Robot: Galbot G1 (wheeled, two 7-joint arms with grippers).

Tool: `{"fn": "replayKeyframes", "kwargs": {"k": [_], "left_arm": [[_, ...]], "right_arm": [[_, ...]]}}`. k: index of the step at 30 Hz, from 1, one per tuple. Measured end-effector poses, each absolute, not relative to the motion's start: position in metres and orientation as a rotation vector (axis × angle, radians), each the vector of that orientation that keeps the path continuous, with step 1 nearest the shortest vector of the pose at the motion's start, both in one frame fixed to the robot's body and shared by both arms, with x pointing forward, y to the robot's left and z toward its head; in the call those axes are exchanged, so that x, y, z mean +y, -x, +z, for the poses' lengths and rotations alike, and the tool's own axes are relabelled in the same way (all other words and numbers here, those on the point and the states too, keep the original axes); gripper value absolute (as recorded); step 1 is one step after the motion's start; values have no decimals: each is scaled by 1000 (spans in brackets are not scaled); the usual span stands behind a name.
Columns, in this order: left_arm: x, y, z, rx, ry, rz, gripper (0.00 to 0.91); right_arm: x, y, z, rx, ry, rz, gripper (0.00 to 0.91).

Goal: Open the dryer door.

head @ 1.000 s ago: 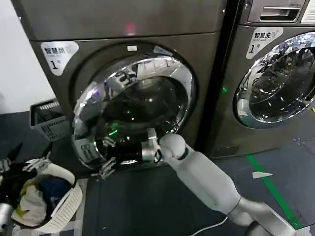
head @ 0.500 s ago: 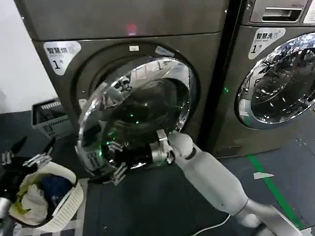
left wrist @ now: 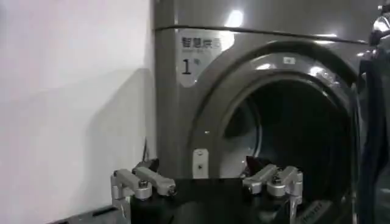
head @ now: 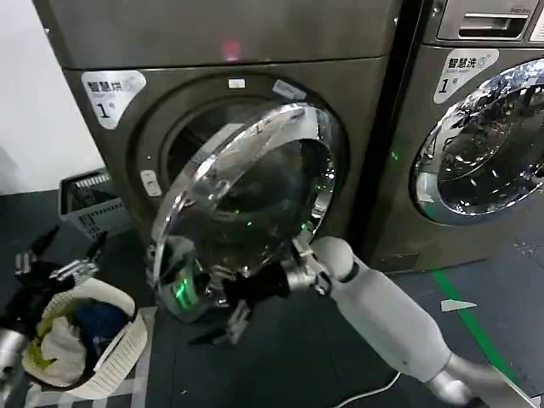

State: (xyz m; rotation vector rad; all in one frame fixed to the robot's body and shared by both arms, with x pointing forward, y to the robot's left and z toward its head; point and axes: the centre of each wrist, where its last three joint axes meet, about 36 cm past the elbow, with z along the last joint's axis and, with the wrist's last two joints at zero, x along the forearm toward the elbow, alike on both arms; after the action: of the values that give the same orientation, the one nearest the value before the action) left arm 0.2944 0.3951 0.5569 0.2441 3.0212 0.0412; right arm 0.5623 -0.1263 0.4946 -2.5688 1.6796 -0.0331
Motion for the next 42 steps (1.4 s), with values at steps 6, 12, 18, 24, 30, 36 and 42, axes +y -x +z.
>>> {"fn": "replayKeyframes", "kwargs": {"k": [6, 12, 18, 24, 30, 36, 42], "left_arm": [[388, -302, 557, 3008, -306, 30, 907], [382, -312, 552, 2993, -369, 20, 907], [377, -321, 551, 2986, -446, 6, 907], [372, -329, 551, 2985, -520, -5, 907], [360, -337, 547, 2984, -619, -23, 907], [348, -349, 539, 2984, -719, -58, 907], [335, -361, 533, 2973, -805, -104, 907]], "right_arm": [[-148, -559, 490, 1667, 2604, -44, 907], [-169, -556, 487, 1616, 2670, -43, 907], [-188, -548, 482, 1645, 2664, -47, 907], [-219, -547, 479, 1739, 2609, -44, 907], [-265, -547, 476, 1871, 2510, -54, 907], [-317, -540, 477, 1998, 2371, -55, 907], [-376, -514, 493, 2093, 2200, -84, 907]]}}
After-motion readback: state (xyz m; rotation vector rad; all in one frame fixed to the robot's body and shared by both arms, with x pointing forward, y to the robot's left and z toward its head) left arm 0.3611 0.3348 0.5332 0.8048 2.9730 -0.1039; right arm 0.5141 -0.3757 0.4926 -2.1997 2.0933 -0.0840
